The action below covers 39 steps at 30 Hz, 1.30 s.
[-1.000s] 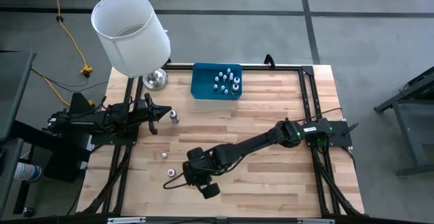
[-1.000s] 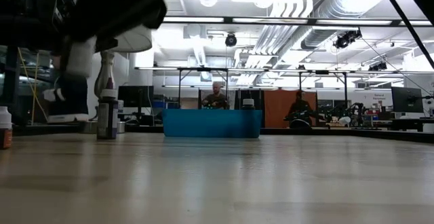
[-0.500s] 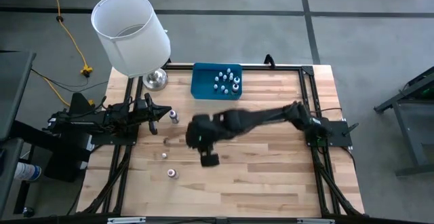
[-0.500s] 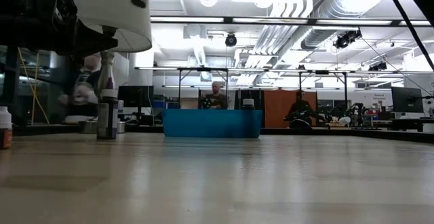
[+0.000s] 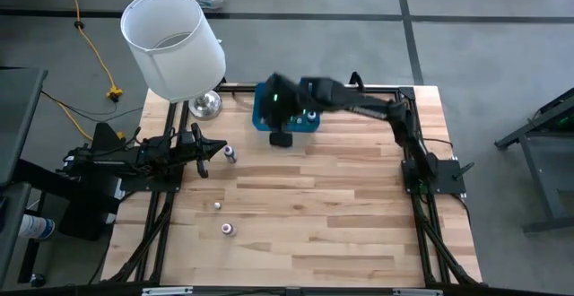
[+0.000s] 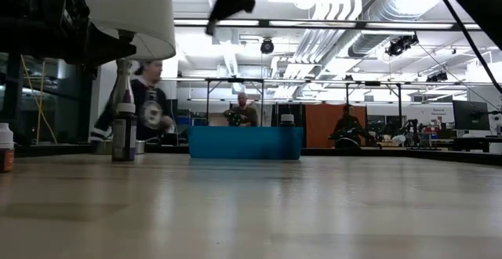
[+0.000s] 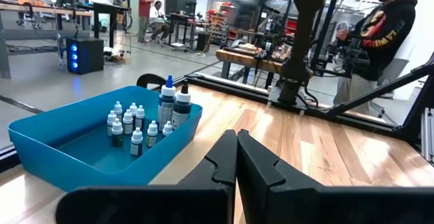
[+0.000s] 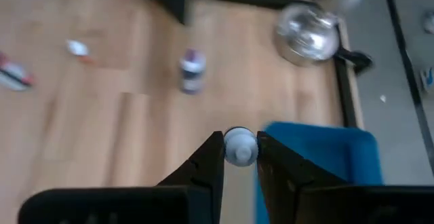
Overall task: Pick & Place food coloring
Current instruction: Put the small black food coloring bottle into the blue bin
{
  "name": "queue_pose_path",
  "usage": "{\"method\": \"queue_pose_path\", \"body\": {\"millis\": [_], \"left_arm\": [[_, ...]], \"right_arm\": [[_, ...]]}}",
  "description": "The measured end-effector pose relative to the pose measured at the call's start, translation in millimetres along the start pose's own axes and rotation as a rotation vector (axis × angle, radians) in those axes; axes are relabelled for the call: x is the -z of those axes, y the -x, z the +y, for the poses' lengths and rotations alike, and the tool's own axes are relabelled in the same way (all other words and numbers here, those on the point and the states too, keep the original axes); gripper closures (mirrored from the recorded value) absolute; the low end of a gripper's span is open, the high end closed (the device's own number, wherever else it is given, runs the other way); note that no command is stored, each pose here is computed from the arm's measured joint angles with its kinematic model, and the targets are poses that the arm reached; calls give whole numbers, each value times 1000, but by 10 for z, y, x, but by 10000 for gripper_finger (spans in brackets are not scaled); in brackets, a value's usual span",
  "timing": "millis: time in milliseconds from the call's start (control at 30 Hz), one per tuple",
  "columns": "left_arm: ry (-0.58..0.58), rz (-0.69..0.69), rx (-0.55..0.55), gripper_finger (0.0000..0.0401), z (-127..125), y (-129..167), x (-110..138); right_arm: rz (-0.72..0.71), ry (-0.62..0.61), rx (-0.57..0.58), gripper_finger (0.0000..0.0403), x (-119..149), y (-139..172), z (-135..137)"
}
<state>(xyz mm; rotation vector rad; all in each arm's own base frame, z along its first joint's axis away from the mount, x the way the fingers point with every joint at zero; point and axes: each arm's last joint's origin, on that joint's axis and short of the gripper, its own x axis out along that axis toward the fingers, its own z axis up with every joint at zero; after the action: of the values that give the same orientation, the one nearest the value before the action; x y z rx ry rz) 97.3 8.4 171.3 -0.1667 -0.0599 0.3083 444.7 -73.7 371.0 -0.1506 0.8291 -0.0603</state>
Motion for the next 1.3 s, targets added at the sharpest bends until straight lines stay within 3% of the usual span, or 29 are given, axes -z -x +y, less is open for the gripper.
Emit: {"method": "queue_pose_path", "body": {"millis": [300,533,700,1000,1300], "left_arm": [[0,0,0,401,0,0,1],[0,0,0,401,0,0,1],[0,0,0,401,0,0,1],[0,0,0,401,0,0,0],[0,0,0,401,0,0,1]], "right_arm": [[83,-127,91,333,392,-49,-911],[149,-220,144,332,751,-193,-1340],[147,-360,150,332,965,-396,-1459],[117,-727,199,332,1282,-724,-1518],[188,-816,225,332,1518,-853,-1504]]}}
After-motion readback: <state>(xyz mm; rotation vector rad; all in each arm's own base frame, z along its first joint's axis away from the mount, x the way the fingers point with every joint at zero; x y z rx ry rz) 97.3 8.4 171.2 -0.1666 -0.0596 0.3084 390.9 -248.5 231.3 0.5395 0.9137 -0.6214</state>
